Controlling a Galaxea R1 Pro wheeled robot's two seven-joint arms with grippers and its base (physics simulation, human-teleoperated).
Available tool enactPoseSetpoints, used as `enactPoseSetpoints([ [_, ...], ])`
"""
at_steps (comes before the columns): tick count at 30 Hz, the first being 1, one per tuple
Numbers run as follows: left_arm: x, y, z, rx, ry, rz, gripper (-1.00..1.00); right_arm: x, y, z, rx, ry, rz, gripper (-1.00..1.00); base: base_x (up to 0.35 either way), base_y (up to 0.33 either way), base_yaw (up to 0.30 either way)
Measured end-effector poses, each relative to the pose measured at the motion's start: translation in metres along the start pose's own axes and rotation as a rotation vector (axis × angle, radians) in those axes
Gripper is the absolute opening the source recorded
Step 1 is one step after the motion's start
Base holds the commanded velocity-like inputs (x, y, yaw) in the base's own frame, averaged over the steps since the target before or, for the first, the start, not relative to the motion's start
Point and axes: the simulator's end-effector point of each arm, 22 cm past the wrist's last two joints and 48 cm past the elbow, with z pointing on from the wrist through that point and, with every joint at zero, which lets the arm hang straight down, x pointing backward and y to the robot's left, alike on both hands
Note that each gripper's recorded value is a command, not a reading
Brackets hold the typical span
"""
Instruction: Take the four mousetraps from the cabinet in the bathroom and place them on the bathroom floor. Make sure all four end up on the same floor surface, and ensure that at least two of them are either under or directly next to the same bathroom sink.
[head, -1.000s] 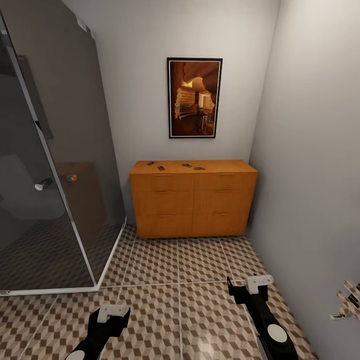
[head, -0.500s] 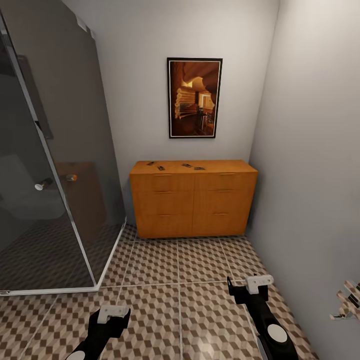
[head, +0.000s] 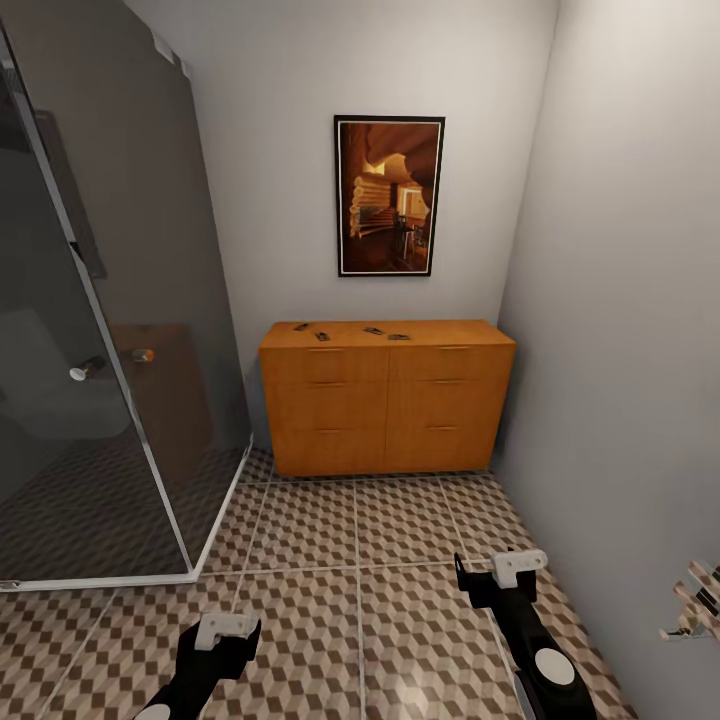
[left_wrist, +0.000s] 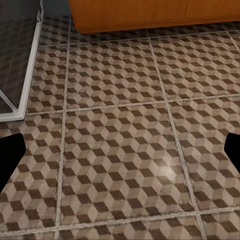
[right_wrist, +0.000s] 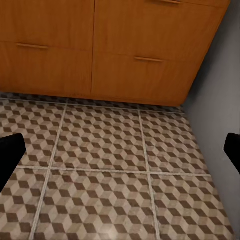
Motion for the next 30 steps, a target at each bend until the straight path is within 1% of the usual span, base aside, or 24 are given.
enactPoseSetpoints([
  [15, -0.0013, -0.0026, -0.0003, 0.004, -0.002, -0.004, 1.0, -0.0001, 0.0006, -0.0001, -0.002, 0.0, 0.001, 1.0, 0.018, 0.0, 0.0],
  [21, -0.0013, -0.0045, -0.0005, 0.007, -0.002, -0.008, 1.0, -0.0004, 0.0009, -0.0003, -0.003, -0.001, 0.001, 1.0, 0.206, 0.0, 0.0],
  [30, 0.0004, -0.0056, -0.0004, 0.007, 0.002, -0.01, 1.0, -0.0006, 0.0016, -0.0005, -0.003, -0.001, 0.003, 1.0, 0.308, 0.0, 0.0],
])
